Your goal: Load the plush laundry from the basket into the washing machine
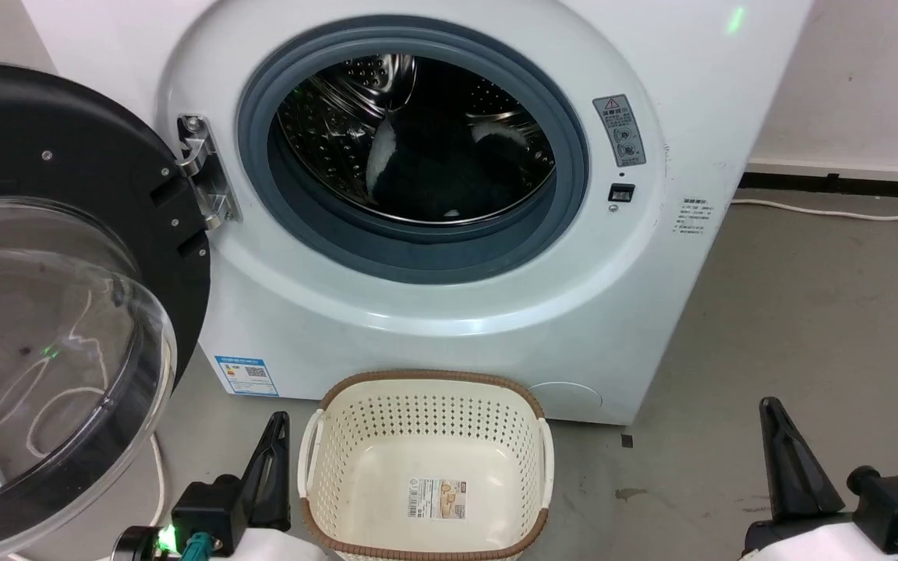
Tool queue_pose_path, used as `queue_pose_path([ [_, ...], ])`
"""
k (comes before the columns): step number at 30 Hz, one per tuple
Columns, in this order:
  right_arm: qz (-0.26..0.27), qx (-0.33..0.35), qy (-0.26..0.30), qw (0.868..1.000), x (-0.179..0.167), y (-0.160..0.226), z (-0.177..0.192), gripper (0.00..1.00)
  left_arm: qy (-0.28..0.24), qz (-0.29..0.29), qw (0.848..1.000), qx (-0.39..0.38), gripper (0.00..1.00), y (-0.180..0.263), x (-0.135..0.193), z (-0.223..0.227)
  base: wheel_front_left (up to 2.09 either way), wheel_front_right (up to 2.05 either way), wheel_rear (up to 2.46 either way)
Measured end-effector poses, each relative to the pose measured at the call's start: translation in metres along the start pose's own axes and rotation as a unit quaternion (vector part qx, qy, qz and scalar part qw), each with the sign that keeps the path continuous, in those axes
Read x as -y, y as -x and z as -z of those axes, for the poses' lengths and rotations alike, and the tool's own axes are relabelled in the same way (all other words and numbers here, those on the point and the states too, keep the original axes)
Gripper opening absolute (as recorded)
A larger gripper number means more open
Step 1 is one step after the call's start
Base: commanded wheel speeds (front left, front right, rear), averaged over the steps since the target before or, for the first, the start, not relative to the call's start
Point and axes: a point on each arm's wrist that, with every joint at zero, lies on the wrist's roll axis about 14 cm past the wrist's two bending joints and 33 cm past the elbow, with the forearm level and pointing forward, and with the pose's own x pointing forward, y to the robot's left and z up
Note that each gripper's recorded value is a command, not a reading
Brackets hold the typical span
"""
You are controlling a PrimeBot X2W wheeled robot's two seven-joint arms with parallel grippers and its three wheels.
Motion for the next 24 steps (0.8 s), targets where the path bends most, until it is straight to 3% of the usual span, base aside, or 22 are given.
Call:
queue_pose_path([
  [24, -0.006, -0.019, 0.012, 1.000, -0.0029, -0.0008, 0.0027, 0.00, -0.011, -0.002, 1.000, -0.008, 0.00, -0.0025, -0.0021, -0.0031, 0.00, 0.00, 0.00],
])
